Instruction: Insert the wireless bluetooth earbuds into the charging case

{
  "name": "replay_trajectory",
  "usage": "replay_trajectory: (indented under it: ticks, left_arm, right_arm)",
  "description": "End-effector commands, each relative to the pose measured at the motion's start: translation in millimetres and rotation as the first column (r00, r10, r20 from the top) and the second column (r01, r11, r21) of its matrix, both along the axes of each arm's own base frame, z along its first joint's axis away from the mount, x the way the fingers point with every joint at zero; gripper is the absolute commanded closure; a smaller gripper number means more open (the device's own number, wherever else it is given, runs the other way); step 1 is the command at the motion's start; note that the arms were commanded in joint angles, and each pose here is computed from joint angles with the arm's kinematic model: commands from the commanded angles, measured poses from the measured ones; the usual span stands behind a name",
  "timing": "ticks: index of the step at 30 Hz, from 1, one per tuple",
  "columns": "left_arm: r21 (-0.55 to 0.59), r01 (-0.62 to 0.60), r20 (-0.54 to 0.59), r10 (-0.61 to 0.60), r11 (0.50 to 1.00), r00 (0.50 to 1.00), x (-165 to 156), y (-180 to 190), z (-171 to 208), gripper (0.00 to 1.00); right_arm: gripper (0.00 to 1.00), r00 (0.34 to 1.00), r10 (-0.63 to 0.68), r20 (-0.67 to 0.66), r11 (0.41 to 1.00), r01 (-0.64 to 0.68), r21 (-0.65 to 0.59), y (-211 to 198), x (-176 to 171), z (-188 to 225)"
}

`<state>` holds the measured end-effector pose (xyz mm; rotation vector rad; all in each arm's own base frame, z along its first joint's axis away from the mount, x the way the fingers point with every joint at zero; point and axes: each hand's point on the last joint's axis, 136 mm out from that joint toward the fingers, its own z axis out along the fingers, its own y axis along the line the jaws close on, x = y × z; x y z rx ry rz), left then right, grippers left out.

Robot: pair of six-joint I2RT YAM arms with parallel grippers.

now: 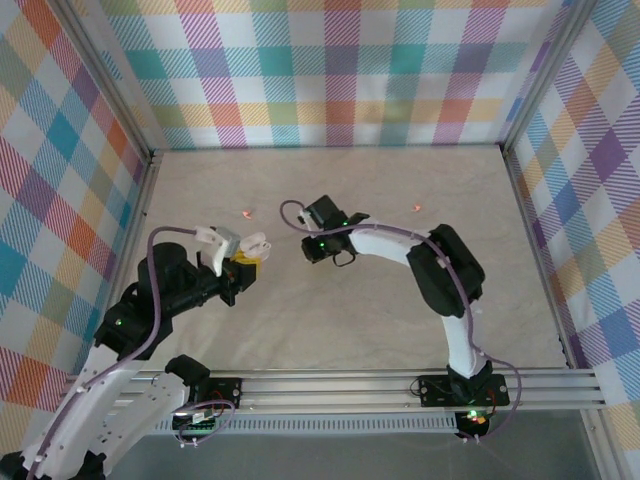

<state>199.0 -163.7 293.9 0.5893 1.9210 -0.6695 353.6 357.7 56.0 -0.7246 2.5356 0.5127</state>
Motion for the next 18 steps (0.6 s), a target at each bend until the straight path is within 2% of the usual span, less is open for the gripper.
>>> replay_trajectory:
  ticks: [1, 9, 18]
  left_arm:
    - [-0.061, 0.054, 0.031, -0.052, 0.997, 0.998, 9, -16, 9, 1.0]
    - [-0.096, 0.178, 0.072, -0.171, 0.979, 0.983, 26, -47, 2, 1.0]
    - [-0.078, 0.302, 0.11, -0.293, 0.95, 0.95, 38, -73, -10, 1.0]
  right_arm:
    - [0.84, 0.998, 0.0, 0.063, 0.995, -0.006, 0.098, -1, 2, 43]
    - [0.86, 0.982, -0.01, 0.187, 0.989, -0.017, 0.146, -44, 2, 112]
    - [0.86, 0.917, 0.042, 0.397, 0.991, -0.089, 0.1, -78, -19, 187]
